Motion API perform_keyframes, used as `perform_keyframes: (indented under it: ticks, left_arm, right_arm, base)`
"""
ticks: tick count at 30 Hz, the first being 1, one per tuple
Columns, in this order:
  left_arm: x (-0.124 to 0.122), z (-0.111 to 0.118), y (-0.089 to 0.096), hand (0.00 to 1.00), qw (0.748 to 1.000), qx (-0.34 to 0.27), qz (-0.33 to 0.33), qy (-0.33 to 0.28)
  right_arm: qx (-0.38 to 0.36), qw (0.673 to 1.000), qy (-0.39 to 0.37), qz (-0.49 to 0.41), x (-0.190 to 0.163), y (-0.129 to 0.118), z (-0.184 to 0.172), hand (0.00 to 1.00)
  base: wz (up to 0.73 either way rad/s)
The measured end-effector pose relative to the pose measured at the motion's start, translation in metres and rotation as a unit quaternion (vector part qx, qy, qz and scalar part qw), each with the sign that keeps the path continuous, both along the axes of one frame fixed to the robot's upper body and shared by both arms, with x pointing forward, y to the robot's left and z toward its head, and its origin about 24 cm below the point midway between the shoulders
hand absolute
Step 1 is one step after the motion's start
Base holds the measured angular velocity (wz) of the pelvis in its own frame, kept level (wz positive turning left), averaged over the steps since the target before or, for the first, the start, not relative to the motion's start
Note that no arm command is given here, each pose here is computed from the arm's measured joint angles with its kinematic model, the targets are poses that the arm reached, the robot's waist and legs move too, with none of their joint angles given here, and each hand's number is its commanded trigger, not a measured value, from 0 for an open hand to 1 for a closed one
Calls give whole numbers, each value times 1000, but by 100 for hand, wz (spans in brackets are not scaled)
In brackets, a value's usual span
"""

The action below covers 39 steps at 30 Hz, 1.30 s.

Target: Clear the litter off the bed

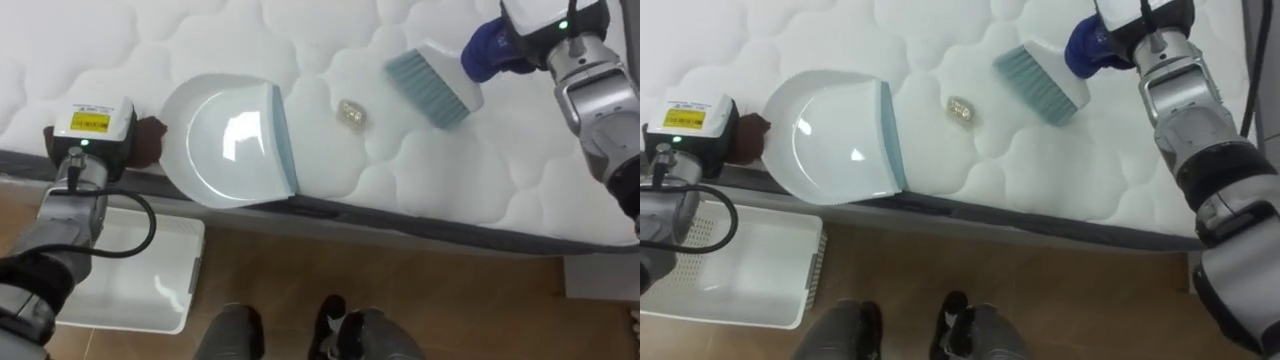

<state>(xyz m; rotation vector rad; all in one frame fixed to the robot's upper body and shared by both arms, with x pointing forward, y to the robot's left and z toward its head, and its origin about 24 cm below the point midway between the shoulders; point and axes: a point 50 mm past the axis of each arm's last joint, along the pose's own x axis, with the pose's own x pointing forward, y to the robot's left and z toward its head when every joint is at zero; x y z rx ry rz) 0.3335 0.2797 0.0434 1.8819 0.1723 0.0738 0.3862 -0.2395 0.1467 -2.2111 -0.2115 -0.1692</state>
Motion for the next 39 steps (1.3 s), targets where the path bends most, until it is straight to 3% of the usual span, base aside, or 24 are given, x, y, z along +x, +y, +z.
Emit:
perform_keyframes:
  ticks: [6, 20, 39]
  left_arm:
    - [1, -1, -2, 100, 1000, -9, -6, 16]
    - [2, -2, -6, 100, 999, -17, -17, 25]
    - [3, -5, -14, 100, 999, -14, -22, 20]
  right_arm:
    - [0, 999, 30, 20, -3, 13, -9, 100]
    - [26, 995, 97, 0, -15, 6, -43, 100]
    - [73, 991, 114, -13, -15, 6, -44, 100]
  base:
    - [0]
    - [2]
    - [0]
